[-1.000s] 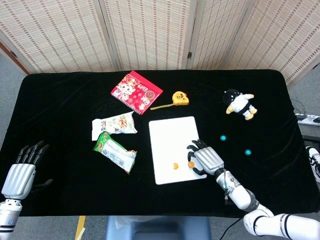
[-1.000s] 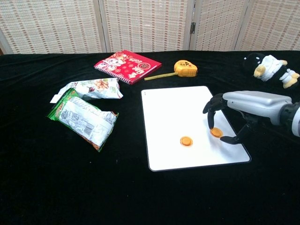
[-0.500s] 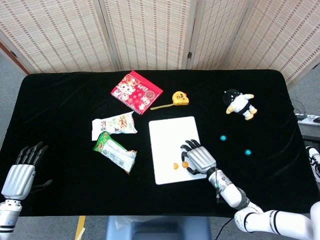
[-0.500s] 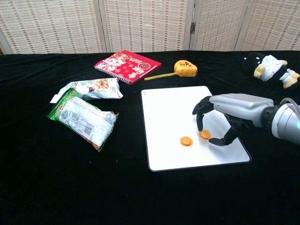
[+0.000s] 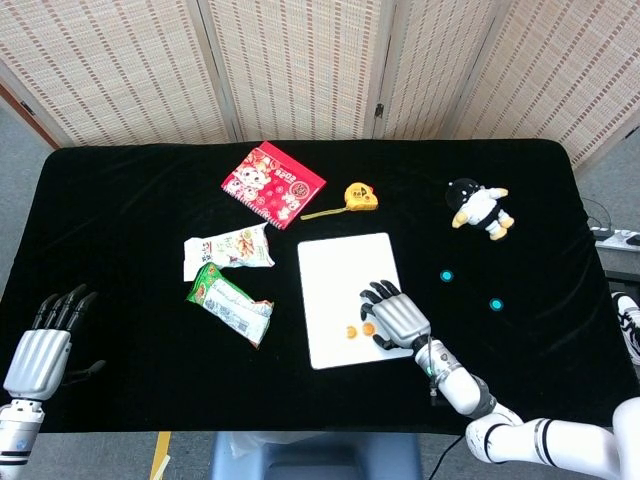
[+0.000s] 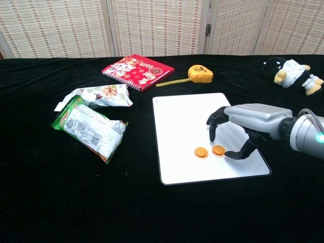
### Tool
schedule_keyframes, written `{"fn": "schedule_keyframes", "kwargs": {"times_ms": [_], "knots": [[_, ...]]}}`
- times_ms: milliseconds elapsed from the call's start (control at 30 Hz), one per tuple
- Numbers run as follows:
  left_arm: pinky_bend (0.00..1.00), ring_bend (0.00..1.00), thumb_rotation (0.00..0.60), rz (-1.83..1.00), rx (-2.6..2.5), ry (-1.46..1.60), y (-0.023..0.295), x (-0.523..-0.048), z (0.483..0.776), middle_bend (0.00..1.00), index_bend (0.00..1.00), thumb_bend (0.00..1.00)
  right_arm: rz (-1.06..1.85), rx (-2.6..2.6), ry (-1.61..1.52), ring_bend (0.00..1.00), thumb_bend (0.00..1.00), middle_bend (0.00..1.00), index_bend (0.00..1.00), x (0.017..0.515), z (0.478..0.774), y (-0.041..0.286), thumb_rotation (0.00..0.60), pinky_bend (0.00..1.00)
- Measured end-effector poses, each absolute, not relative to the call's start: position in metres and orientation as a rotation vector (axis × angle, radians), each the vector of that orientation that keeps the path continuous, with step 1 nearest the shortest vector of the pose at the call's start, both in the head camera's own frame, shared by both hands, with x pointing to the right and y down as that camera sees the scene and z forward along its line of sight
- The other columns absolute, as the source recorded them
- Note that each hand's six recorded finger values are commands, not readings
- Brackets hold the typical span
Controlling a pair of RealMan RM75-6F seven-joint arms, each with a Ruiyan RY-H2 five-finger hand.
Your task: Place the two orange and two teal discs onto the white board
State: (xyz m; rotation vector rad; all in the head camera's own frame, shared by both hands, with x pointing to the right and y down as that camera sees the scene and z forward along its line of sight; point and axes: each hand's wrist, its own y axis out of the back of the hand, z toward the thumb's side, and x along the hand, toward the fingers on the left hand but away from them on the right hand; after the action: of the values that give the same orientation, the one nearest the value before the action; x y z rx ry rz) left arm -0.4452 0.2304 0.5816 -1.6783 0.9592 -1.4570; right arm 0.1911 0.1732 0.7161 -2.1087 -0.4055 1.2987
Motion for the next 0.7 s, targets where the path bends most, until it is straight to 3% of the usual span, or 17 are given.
{"fn": "schedule_keyframes", "kwargs": {"times_ms": [100, 233, 467, 700], "knots": [[0.00, 0.10, 0.600, -1.456, -1.676, 0.963, 0.230, -0.446, 0.581, 0.05, 0.04, 0.15, 1.295, -2.113, -0.406, 0.00, 0.27, 0.09, 0.16, 0.191, 0.714, 0.173, 0.600, 0.00], [0.00, 0.10, 0.600, -1.457, -1.675, 0.964, 0.230, -0.447, 0.581, 0.05, 0.04, 0.15, 1.290, -2.104, -0.442, 0.00, 0.27, 0.09, 0.14, 0.196, 0.708, 0.169, 0.600, 0.00], [0.00, 0.10, 0.600, -1.458, -1.676, 0.966, 0.230, -0.448, 0.582, 0.05, 0.04, 0.15, 1.386, -1.994, -0.612, 0.00, 0.27, 0.10, 0.30, 0.248, 0.693, 0.141, 0.600, 0.00], [0.00, 0.10, 0.600, -1.447, -1.686, 0.959, 0.231, -0.442, 0.583, 0.05, 0.04, 0.15, 1.531, -1.896, -0.678, 0.00, 0.27, 0.10, 0.31, 0.295, 0.700, 0.123, 0.600, 0.00]]}}
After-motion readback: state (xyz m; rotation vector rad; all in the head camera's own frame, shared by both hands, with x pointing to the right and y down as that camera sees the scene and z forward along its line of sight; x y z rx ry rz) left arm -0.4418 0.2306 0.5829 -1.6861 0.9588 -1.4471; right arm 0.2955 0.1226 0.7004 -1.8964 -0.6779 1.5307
